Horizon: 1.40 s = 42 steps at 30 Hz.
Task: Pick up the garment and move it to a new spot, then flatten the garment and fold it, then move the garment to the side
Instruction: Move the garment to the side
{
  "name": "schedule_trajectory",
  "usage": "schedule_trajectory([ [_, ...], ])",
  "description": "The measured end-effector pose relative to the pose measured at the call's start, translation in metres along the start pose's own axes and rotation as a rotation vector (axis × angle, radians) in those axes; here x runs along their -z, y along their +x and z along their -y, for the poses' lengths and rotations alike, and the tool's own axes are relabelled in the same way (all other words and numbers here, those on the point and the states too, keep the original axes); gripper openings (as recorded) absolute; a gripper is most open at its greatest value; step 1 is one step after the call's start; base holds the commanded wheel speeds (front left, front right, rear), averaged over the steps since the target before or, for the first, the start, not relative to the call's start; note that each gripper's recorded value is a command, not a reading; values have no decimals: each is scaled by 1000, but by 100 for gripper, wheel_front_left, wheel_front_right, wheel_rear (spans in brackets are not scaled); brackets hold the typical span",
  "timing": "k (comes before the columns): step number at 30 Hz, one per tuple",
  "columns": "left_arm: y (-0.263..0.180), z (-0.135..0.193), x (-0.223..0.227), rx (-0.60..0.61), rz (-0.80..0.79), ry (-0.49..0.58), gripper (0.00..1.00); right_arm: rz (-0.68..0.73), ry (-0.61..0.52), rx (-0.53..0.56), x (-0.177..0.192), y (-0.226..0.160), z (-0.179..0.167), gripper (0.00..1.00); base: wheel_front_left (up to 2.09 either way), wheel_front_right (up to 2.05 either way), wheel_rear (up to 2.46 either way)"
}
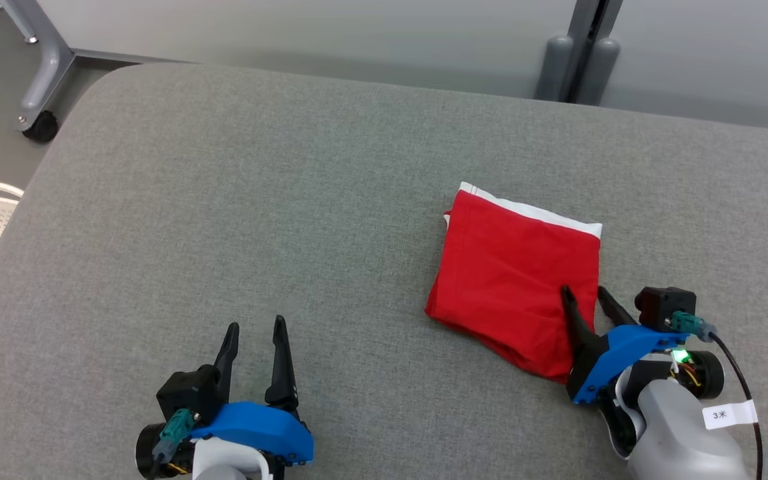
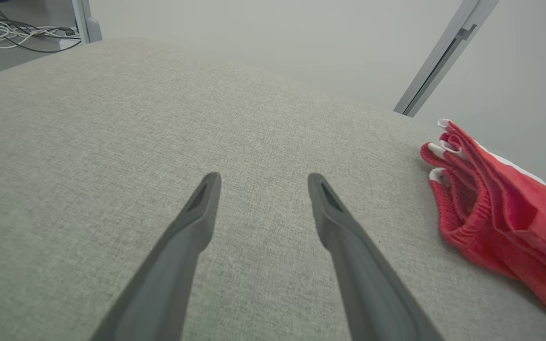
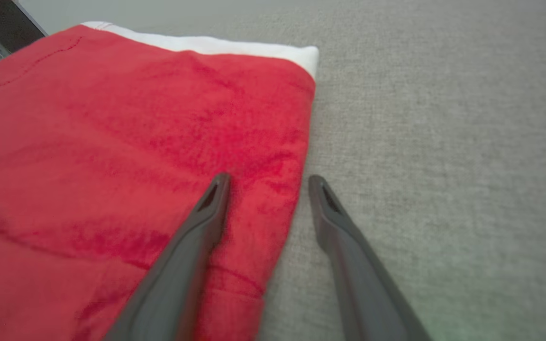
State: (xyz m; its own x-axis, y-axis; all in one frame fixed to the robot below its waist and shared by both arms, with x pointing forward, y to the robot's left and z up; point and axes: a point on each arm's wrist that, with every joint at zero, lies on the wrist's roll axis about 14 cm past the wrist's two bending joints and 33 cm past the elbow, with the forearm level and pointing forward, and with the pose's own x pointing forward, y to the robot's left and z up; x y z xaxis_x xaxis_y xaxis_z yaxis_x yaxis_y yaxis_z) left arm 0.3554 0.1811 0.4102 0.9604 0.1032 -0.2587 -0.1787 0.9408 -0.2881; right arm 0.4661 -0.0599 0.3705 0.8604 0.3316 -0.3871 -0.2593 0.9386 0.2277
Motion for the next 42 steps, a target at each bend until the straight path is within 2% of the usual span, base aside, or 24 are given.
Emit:
schedule_trajectory([
  [1,0,-2,1,-5,-4,8,100,-6,9,4,3,2,1,34,0,0,0],
  [2,0,-3,2,-7,-6,11,100,-10,11,4,4,4,1,0,0,0,0],
  [9,7,12,6,47,-17,29,100,65,50,27,-17,0,10,0,0,0,0],
  [14,18,43,9,145,-26,38,100,145,56,54,-38,-16,25,0,0,0,0],
  [17,25,70,17,226,-50,43,100,162,69,99,-37,-35,43,0,0,0,0],
  [25,32,166,45,505,-131,52,100,211,83,253,-37,-99,96,0,0,0,0],
  [33,13,251,65,756,-188,64,100,281,91,386,-42,-163,129,0,0,0,0],
  [39,1,273,72,830,-208,84,100,286,48,442,-43,-187,145,0,0,0,0],
  [42,2,270,73,827,-208,92,100,273,-41,452,-56,-187,160,0,0,0,0],
])
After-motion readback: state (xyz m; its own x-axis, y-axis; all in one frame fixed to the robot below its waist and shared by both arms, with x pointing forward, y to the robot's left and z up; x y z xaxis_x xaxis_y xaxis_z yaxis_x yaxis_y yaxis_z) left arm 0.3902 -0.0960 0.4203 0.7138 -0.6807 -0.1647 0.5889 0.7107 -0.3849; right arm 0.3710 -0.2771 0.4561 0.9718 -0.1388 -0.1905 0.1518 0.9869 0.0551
